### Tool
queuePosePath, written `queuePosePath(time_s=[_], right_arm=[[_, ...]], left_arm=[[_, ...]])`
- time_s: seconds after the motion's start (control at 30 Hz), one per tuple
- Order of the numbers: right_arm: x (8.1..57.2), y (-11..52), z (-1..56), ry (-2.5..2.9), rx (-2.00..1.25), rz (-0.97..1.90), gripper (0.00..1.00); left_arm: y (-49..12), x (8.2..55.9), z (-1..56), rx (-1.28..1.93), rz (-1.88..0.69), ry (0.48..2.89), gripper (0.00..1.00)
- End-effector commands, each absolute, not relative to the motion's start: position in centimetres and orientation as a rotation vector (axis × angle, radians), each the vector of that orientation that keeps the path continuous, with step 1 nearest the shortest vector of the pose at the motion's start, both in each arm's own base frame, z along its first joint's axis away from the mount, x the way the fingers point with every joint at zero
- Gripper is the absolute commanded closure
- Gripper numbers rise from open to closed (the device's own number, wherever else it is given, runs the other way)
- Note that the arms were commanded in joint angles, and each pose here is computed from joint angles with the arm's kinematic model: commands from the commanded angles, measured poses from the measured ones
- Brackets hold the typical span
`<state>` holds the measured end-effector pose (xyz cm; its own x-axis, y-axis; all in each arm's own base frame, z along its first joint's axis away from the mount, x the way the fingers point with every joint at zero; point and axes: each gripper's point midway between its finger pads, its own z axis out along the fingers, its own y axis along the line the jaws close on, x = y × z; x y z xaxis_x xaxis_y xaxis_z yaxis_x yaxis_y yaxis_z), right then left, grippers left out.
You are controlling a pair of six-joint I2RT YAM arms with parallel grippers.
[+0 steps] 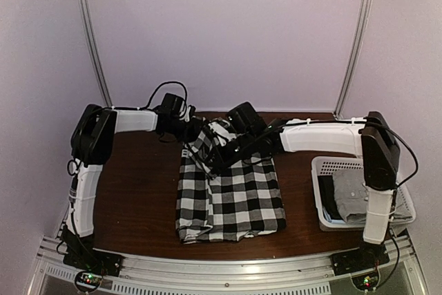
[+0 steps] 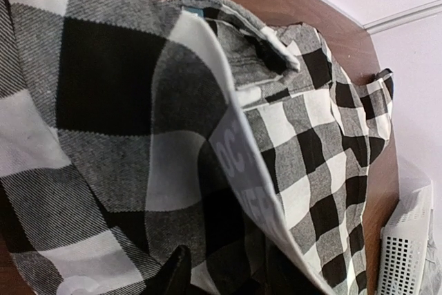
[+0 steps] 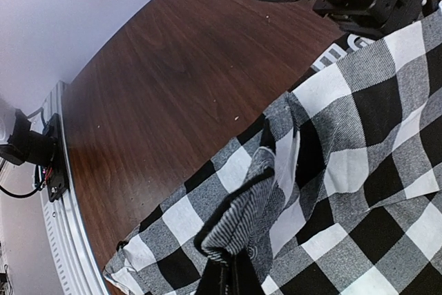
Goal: Fold and stack the long sleeve shirts
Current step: Fold the flattened shirt at the center of the board.
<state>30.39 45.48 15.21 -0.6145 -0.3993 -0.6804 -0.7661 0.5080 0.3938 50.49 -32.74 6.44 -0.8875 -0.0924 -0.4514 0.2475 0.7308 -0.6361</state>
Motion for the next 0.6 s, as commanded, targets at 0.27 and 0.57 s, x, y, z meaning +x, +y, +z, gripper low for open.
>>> queuePosePath(time_s=[0.27,0.57], right_arm=[[28.1,46.8,13.3,2.284,-1.040,0.948,1.00],[27.2,47.2,12.1,2.313,-1.071,0.931,1.00]], left_arm=[[-31.3,56.3,6.5,0.025,-0.962,2.406,0.59],[-29.3,58.4,6.3,-0.018,-0.904,2.386,0.58]])
